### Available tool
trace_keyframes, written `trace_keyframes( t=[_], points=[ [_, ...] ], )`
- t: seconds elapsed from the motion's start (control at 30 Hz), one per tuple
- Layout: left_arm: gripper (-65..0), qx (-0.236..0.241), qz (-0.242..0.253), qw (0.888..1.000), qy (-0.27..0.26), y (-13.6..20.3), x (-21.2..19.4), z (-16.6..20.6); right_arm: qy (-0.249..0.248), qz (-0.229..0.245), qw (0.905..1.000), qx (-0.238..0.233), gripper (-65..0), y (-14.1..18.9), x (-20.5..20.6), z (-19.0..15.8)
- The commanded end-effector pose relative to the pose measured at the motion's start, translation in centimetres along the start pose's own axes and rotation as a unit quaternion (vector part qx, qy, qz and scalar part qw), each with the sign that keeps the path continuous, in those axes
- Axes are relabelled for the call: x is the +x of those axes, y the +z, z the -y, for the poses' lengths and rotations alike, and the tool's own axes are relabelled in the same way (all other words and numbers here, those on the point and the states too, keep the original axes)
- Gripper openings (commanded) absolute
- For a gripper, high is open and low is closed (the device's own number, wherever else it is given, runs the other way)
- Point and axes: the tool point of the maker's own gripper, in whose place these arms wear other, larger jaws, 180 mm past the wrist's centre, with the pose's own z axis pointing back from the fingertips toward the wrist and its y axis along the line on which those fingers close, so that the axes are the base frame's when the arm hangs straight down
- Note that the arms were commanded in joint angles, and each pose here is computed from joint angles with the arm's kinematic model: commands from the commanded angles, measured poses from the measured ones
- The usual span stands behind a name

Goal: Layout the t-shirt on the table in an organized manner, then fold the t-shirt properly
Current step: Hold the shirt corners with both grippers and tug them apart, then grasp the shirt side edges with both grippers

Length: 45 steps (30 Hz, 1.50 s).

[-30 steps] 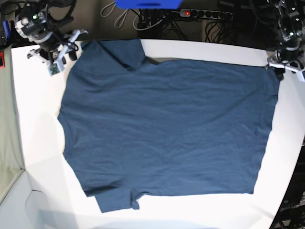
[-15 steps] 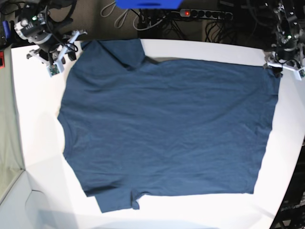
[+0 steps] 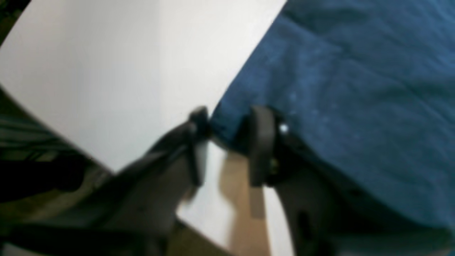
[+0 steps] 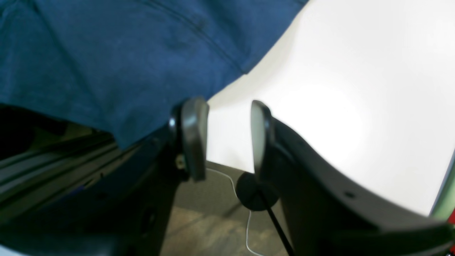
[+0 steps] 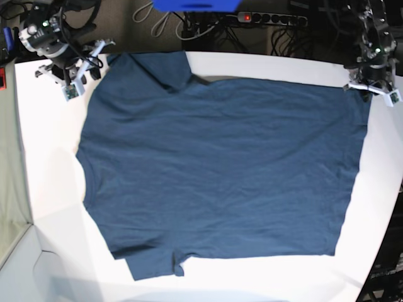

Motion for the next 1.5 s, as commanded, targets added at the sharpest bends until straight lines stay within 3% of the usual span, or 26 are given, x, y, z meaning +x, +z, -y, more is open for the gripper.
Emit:
trace_keyframes(
  t=[0.0,0.27,0.3,0.4,0.67,0.9,1.0,1.47],
  points=[
    [-49.5,0.001,-0.007,1.0,-0.008,-0.1,0.1,-0.1,0.005,0.012,0.9999,-0.002,-43.6,0.4,0.6,0.2],
    [-50.7,-0.001,-0.008,1.0,-0.008,0.1,-0.1,0.0,0.006,0.014,0.9999,-0.003,-43.6,0.3,0.8,0.3],
    [-52.2,-0.001,-0.009,1.0,-0.008,0.1,-0.1,0.0,0.006,0.015,0.9999,-0.003,-43.6,0.3,0.8,0.3],
    [-65.0,-0.001,-0.009,1.0,-0.009,0.1,-0.2,0.0,0.007,0.025,0.9996,-0.009,-43.6,0.2,1.7,0.7],
    [-65.0,-0.001,-0.01,1.0,-0.008,0.1,-0.2,0.0,-0.009,0.02,0.9998,0.004,-42.7,-0.4,1.2,-0.3],
    [-65.0,-0.001,-0.01,1.0,-0.008,0.1,-0.2,0.0,-0.011,0.003,0.9986,0.051,-25.9,-2.1,0.3,-3.1],
    [-65.0,-0.001,-0.01,1.0,-0.008,0.1,-0.2,0.0,-0.006,0.012,0.9983,0.056,-21.5,-2.4,1.2,-3.4],
    [-65.0,-0.001,-0.01,1.0,-0.007,0.1,-0.3,0.1,-0.031,-0.008,0.997,0.071,-22.0,-4.4,-0.2,-3.5]
  ],
)
